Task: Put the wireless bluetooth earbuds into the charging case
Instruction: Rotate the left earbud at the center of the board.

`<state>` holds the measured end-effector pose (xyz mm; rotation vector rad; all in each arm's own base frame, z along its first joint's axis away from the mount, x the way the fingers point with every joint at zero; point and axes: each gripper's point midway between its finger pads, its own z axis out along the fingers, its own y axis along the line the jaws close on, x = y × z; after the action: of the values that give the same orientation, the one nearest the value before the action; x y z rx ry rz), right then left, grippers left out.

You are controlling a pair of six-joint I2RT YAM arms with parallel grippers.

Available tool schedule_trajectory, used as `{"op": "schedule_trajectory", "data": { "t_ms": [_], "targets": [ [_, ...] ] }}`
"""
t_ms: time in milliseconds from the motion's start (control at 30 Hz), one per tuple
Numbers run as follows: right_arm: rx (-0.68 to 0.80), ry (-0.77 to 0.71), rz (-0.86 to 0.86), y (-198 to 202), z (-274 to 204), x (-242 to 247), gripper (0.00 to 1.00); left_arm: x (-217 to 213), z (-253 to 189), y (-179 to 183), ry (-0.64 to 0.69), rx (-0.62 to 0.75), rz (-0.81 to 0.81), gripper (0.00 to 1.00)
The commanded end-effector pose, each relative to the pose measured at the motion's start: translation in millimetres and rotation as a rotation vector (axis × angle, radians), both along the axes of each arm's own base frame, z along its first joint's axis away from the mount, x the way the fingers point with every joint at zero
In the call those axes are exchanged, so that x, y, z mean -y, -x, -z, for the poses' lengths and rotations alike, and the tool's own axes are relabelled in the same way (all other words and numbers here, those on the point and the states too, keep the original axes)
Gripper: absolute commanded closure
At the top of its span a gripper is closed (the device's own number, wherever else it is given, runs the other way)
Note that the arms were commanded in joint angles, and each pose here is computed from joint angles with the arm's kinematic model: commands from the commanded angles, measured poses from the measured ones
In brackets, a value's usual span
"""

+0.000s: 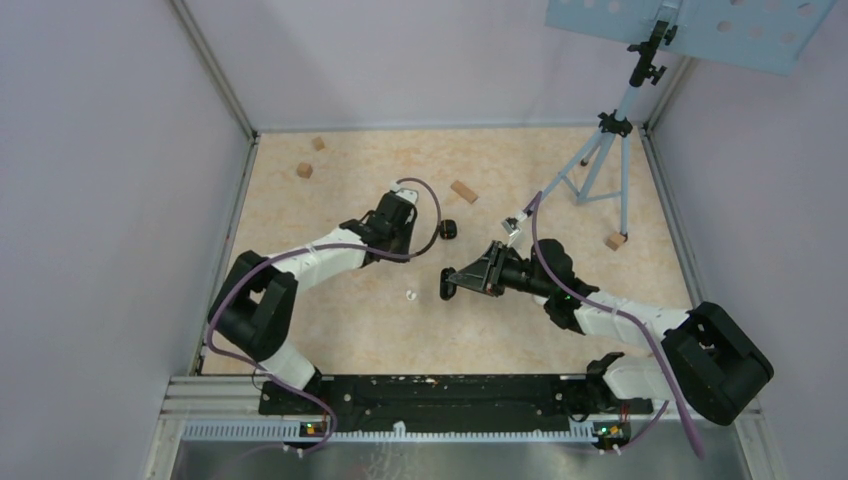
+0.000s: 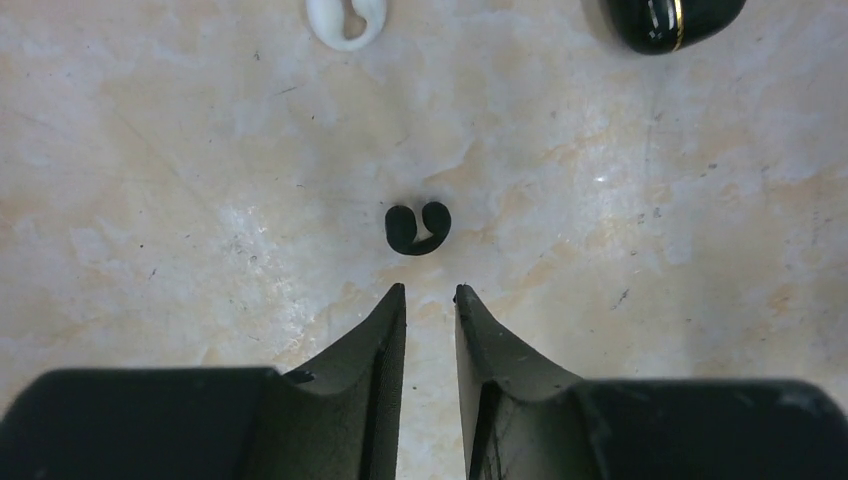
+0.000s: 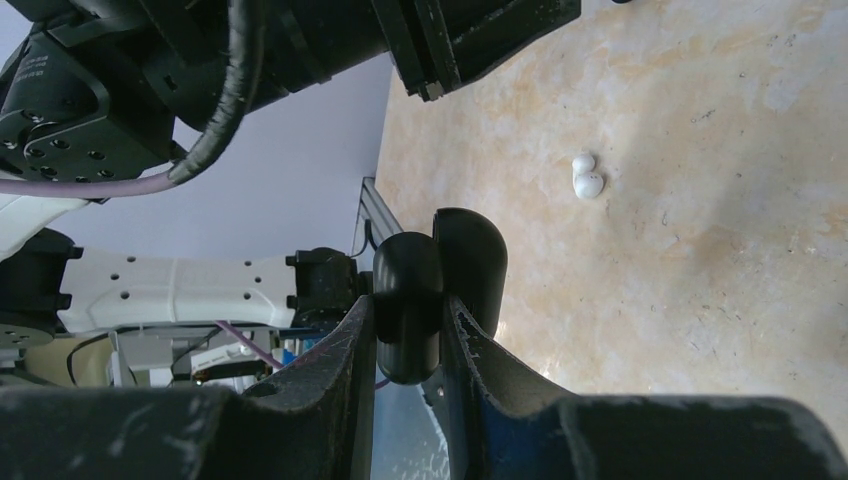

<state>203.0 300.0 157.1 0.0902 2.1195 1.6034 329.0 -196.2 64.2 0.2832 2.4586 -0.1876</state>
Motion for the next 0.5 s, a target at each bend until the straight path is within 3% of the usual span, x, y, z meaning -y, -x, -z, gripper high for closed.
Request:
{"op": "schedule_trajectory", "data": {
  "t_ms": [0, 467],
  "targets": [
    [0.046, -0.024, 0.007, -2.9, -11.5, 0.9, 1.0, -1.2, -0.1, -10.4, -0.07, 0.011, 0.055, 0.7],
    [0.047, -0.016, 0.015, -2.5, -11.3, 3.1, 1.0, 18.3, 25.5, -37.6, -0.084, -0.045, 0.037, 0.71]
  ]
}}
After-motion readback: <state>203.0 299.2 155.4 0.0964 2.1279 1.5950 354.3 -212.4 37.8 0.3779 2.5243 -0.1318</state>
